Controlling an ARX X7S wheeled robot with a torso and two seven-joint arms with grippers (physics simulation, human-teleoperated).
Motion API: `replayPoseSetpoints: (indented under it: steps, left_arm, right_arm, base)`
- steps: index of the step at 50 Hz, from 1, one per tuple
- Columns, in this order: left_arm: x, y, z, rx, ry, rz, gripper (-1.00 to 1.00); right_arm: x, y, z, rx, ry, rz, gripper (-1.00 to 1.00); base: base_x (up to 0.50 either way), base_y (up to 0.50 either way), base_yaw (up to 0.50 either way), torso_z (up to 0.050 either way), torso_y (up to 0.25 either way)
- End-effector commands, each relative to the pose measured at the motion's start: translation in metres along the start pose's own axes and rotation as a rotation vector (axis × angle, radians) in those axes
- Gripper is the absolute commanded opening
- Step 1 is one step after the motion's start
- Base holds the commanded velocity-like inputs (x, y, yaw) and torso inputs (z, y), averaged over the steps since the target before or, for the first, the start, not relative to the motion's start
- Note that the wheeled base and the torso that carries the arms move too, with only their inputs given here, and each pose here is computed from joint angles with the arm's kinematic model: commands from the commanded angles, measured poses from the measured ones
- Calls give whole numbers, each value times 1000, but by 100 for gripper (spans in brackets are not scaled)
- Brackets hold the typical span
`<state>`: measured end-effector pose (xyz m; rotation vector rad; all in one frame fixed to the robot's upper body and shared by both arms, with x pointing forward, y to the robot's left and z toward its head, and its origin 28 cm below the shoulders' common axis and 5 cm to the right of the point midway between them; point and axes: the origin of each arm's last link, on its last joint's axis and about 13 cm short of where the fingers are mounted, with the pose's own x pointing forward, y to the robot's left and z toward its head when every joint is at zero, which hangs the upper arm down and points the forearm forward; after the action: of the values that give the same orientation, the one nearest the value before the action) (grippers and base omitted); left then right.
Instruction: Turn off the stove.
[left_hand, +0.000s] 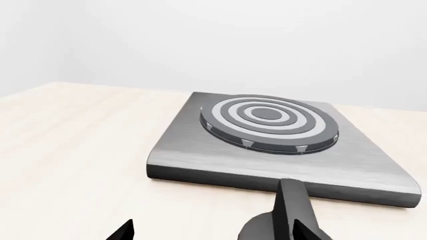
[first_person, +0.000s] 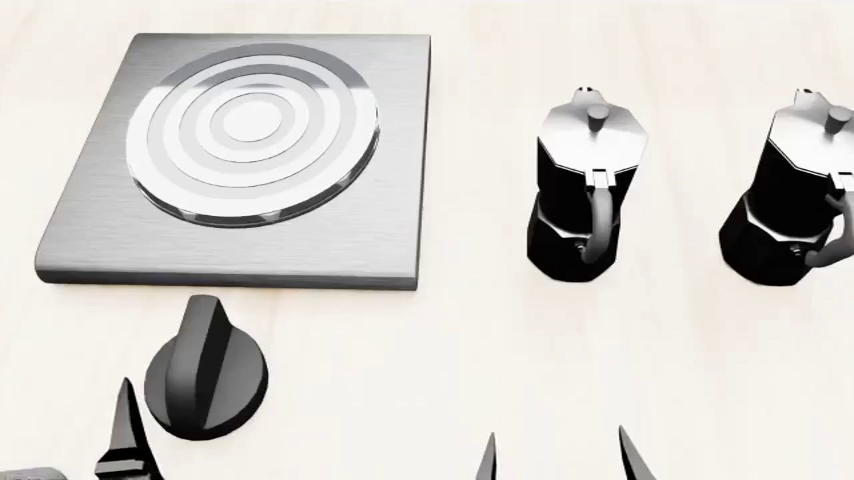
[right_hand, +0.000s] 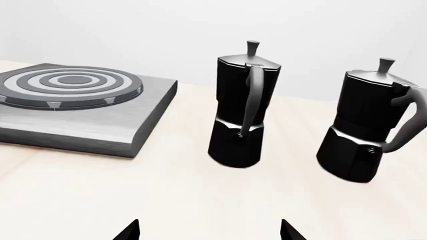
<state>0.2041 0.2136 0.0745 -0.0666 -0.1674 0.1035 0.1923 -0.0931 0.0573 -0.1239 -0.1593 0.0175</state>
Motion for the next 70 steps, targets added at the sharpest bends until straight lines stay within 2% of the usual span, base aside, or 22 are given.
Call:
replayPoseSetpoints:
  steps: [1, 20, 36, 47, 70]
  left_arm:
    - [1, -2, 11, -32, -24, -8, 100]
    - [5, -18, 43, -90, -93, -67, 100]
    - [21, -36, 44, -108, -89, -107, 100]
    - [35, -42, 28, -75, -74, -96, 100]
    - [61, -46, -12, -1, -3, -53, 100]
  right_arm:
    - [2, -1, 0, -1, -6, -6, 100]
    - [2, -1, -1, -1, -1, -1, 100]
    - [1, -1, 0, -3, -2, 1, 100]
    - [1, -1, 0, -4, -2, 2, 100]
    - [1, -1, -1, 0, -3, 4, 100]
  base:
    - [0, 0, 0, 0, 0]
    - [0, 0, 0, 0, 0]
    - [0, 0, 0, 0, 0]
    - [0, 0, 0, 0, 0]
    - [0, 0, 0, 0, 0]
